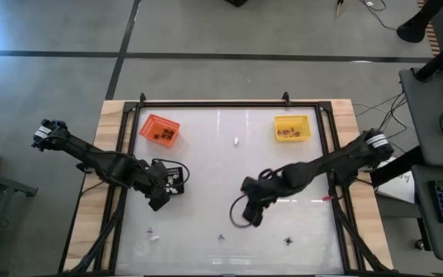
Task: Sort Halloween decoration
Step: Put the purple witch hat toy into the yellow bin
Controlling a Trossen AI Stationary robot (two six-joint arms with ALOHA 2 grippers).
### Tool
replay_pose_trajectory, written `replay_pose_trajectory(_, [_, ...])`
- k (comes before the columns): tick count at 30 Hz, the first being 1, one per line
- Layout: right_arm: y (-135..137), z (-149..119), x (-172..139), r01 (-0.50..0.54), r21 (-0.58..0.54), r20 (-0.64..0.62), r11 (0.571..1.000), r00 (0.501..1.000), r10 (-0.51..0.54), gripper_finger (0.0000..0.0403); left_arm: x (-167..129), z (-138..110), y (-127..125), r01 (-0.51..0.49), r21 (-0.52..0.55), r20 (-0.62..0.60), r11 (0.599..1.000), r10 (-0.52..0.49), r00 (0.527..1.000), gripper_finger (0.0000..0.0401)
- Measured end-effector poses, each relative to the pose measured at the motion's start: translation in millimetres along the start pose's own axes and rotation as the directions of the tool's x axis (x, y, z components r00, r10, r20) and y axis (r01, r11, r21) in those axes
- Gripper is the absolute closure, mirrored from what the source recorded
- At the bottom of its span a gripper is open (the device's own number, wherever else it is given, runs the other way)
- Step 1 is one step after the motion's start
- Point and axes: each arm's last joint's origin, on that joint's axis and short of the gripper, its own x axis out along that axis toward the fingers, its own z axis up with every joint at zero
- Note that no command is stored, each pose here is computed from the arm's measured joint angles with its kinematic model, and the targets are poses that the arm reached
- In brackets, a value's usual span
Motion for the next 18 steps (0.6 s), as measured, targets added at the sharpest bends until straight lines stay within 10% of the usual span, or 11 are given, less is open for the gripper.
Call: replay_pose_trajectory(18, [63.7, 7.7, 75.9, -0.013, -0.106, -0.06, 0.994, 0.998, 0.006, 0.0282, -0.2, -0.2, -0.1, 0.006, -0.001, -0.007, 1.0, -0.006, 1.0, 0.0314])
